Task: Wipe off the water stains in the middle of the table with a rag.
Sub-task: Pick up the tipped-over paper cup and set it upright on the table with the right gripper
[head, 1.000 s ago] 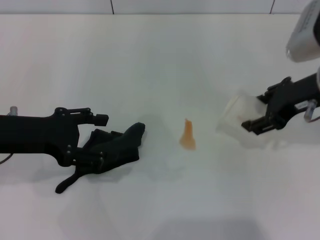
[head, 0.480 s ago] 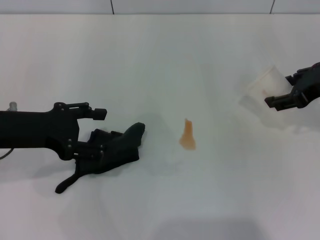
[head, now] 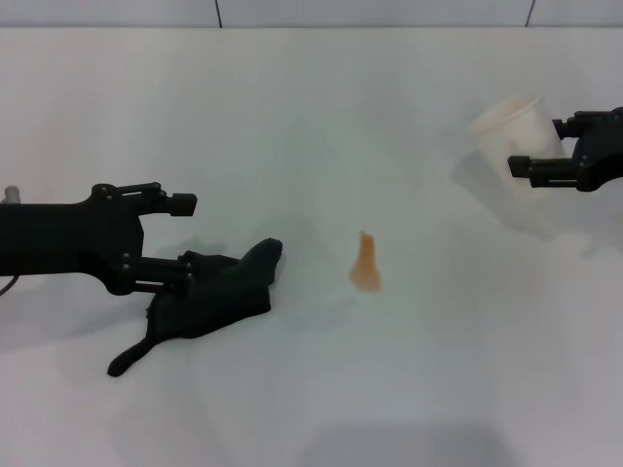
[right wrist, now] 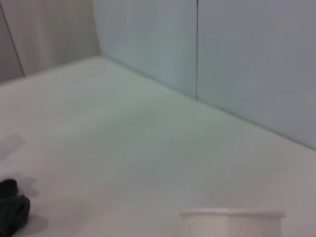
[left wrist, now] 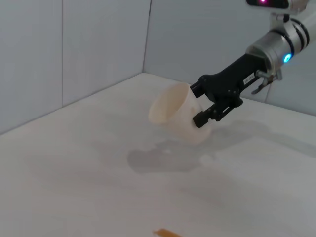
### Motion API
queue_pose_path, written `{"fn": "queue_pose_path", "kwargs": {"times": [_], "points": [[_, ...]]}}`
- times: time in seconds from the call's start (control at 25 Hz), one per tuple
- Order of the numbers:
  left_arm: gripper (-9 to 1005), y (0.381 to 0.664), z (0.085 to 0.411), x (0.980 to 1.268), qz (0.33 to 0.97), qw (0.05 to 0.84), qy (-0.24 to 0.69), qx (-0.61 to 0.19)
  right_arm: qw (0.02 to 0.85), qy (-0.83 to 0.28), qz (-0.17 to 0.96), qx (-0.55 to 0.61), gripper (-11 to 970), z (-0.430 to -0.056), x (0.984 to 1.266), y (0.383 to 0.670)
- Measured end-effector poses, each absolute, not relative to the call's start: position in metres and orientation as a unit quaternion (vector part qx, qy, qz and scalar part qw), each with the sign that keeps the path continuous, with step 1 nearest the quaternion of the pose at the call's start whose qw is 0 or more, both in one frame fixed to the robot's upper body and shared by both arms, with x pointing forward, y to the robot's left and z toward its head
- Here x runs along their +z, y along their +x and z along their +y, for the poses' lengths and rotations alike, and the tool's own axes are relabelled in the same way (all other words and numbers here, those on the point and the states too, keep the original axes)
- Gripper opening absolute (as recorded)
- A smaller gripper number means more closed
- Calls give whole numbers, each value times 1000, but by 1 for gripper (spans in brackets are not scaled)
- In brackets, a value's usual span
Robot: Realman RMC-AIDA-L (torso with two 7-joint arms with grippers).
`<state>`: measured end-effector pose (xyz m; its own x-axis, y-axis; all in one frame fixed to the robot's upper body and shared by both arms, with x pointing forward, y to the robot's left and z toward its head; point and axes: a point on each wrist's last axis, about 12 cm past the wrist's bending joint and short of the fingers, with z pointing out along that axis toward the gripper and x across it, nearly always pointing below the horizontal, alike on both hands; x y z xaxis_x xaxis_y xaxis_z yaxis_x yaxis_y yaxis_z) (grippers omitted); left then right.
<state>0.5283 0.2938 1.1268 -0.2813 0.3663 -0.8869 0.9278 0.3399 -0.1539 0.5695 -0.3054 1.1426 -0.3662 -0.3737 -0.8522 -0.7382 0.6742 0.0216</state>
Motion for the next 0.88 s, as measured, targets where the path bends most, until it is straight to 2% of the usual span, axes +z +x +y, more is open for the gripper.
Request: {"fn": "queue_pose_path", "kwargs": {"times": [0.52,0.88], "points": [[883,527,291,1123,711,403,457,-352,498,-309,780,222,705,-315,1083,561],[883,525,291,1120,713,400,453,-355,530,-289,768,215,707,-318,1065,553]]}}
